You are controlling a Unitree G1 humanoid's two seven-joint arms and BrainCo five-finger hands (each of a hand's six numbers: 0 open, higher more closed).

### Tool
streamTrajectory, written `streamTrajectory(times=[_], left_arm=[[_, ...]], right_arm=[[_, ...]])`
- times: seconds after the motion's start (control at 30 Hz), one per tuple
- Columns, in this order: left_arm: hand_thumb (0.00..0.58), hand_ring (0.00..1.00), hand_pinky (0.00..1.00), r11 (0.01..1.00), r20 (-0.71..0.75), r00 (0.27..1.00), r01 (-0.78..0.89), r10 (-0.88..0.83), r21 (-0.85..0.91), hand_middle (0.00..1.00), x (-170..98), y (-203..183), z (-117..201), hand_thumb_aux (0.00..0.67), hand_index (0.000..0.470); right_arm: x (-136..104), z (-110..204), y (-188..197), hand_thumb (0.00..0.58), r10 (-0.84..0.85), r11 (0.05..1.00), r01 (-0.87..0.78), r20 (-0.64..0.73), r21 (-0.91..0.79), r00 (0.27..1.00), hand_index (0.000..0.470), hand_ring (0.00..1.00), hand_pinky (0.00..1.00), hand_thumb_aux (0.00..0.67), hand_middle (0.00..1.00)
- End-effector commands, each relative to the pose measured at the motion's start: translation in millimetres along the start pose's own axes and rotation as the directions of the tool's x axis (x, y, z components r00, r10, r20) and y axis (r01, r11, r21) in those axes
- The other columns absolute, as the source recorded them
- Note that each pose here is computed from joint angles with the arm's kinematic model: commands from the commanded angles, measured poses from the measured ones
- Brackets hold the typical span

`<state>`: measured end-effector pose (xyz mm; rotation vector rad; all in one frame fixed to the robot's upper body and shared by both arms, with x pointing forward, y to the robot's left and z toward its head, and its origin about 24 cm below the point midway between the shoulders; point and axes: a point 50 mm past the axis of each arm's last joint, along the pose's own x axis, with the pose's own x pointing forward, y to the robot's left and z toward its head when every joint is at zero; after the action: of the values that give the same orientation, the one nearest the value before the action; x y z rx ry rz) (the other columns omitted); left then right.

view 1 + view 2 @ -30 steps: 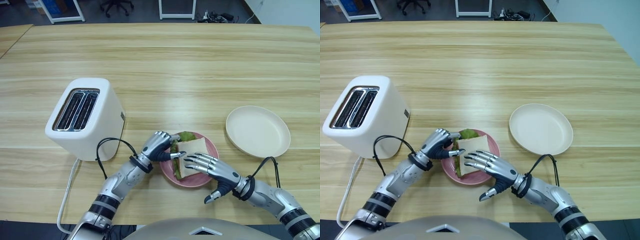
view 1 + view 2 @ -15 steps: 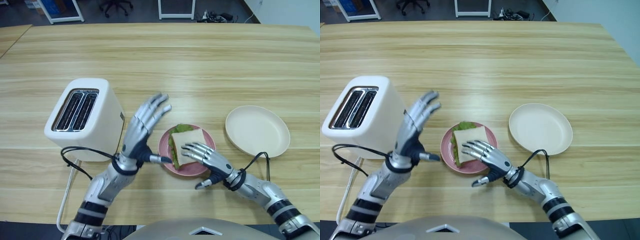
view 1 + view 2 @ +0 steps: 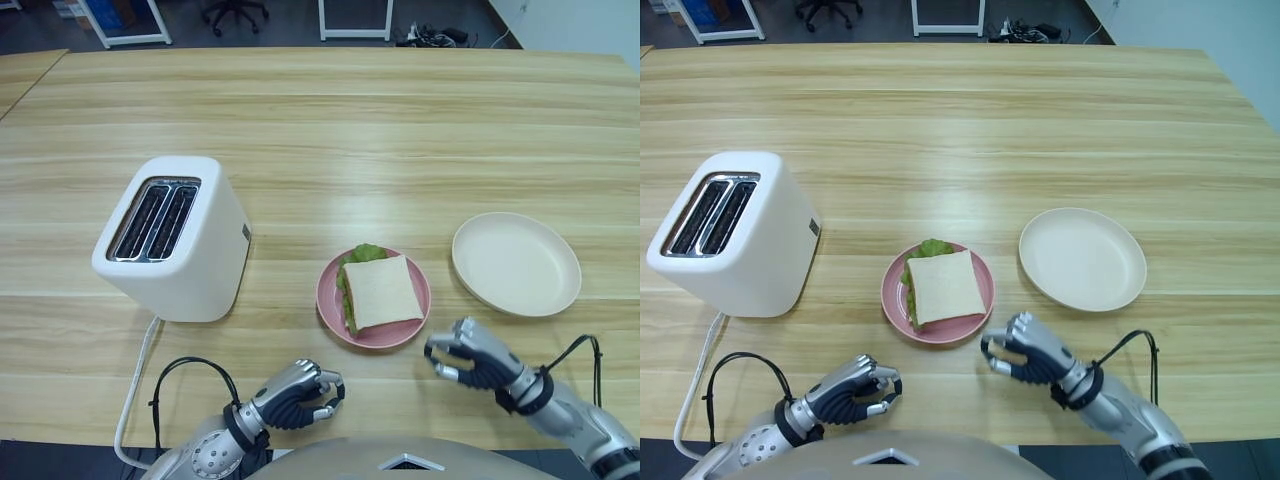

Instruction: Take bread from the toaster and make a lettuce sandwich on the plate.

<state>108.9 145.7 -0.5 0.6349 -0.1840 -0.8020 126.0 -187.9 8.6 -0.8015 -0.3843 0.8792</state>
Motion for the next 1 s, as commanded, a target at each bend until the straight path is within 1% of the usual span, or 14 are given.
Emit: streamTrajectory(times=[0.03, 0.2, 0.33, 0.43, 0.53, 0.63, 0.77, 0.87, 0.9, 0.93, 0.97, 1.0], left_arm=[[0.580, 1.00, 1.00, 0.999, -0.133, 0.990, 0.051, -0.053, -0.015, 1.00, 11, -12, -17, 0.670, 0.470], [0.580, 1.00, 1.00, 0.999, -0.208, 0.977, 0.046, -0.046, -0.009, 1.00, 39, -17, -37, 0.670, 0.470], [0.580, 1.00, 1.00, 0.998, -0.250, 0.968, 0.043, -0.028, 0.056, 1.00, 56, -18, -55, 0.670, 0.470], [0.580, 1.00, 1.00, 0.993, -0.277, 0.960, -0.012, 0.043, 0.114, 1.00, 67, -8, -67, 0.670, 0.470], [0.580, 1.00, 1.00, 0.983, -0.301, 0.943, -0.097, 0.141, 0.158, 1.00, 76, 6, -78, 0.670, 0.470], [0.580, 1.00, 1.00, 0.970, -0.314, 0.926, -0.152, 0.207, 0.191, 1.00, 80, 15, -85, 0.670, 0.470], [0.580, 1.00, 1.00, 0.968, -0.312, 0.924, -0.167, 0.221, 0.189, 1.00, 82, 13, -87, 0.670, 0.470], [0.580, 1.00, 1.00, 0.964, -0.293, 0.924, -0.199, 0.245, 0.179, 1.00, 85, 13, -86, 0.670, 0.470], [0.580, 0.96, 0.96, 0.958, -0.271, 0.925, -0.227, 0.268, 0.173, 0.96, 86, 14, -83, 0.670, 0.470], [0.580, 0.80, 0.80, 0.944, -0.221, 0.921, -0.291, 0.320, 0.154, 0.80, 88, 18, -78, 0.670, 0.470], [0.580, 0.42, 0.42, 0.924, -0.165, 0.910, -0.364, 0.380, 0.120, 0.42, 90, 23, -71, 0.659, 0.463], [0.514, 0.00, 0.00, 0.898, -0.102, 0.892, -0.434, 0.440, 0.077, 0.00, 92, 29, -62, 0.444, 0.311]], right_arm=[[10, -2, 10, 0.580, 0.088, 0.996, -0.088, -0.007, -0.018, 0.996, 0.470, 1.00, 1.00, 0.670, 1.00], [45, -16, 11, 0.580, 0.025, 0.992, -0.029, -0.035, -0.120, 0.999, 0.470, 1.00, 1.00, 0.670, 1.00], [76, -29, 9, 0.580, -0.050, 0.982, 0.036, -0.066, -0.187, 0.997, 0.470, 1.00, 1.00, 0.670, 1.00], [98, -39, 4, 0.580, -0.134, 0.979, 0.118, -0.092, -0.165, 0.987, 0.470, 1.00, 1.00, 0.670, 1.00], [116, -47, -1, 0.580, -0.224, 0.974, 0.216, -0.141, -0.070, 0.964, 0.470, 1.00, 1.00, 0.670, 1.00], [122, -57, -1, 0.580, -0.263, 0.963, 0.270, -0.209, 0.005, 0.942, 0.470, 1.00, 1.00, 0.670, 1.00], [121, -65, 1, 0.580, -0.255, 0.955, 0.284, -0.256, 0.083, 0.932, 0.470, 1.00, 1.00, 0.670, 1.00], [117, -68, 3, 0.580, -0.254, 0.952, 0.289, -0.269, 0.102, 0.929, 0.470, 1.00, 1.00, 0.670, 1.00], [115, -68, 2, 0.580, -0.265, 0.948, 0.301, -0.265, 0.105, 0.927, 0.470, 1.00, 1.00, 0.670, 1.00], [114, -67, 1, 0.580, -0.288, 0.939, 0.325, -0.257, 0.113, 0.922, 0.470, 1.00, 1.00, 0.670, 1.00], [114, -66, -1, 0.580, -0.312, 0.929, 0.350, -0.252, 0.119, 0.916, 0.466, 1.00, 1.00, 0.665, 1.00], [113, -64, -3, 0.508, -0.342, 0.919, 0.377, -0.239, 0.116, 0.909, 0.304, 0.29, 0.29, 0.434, 0.29]])
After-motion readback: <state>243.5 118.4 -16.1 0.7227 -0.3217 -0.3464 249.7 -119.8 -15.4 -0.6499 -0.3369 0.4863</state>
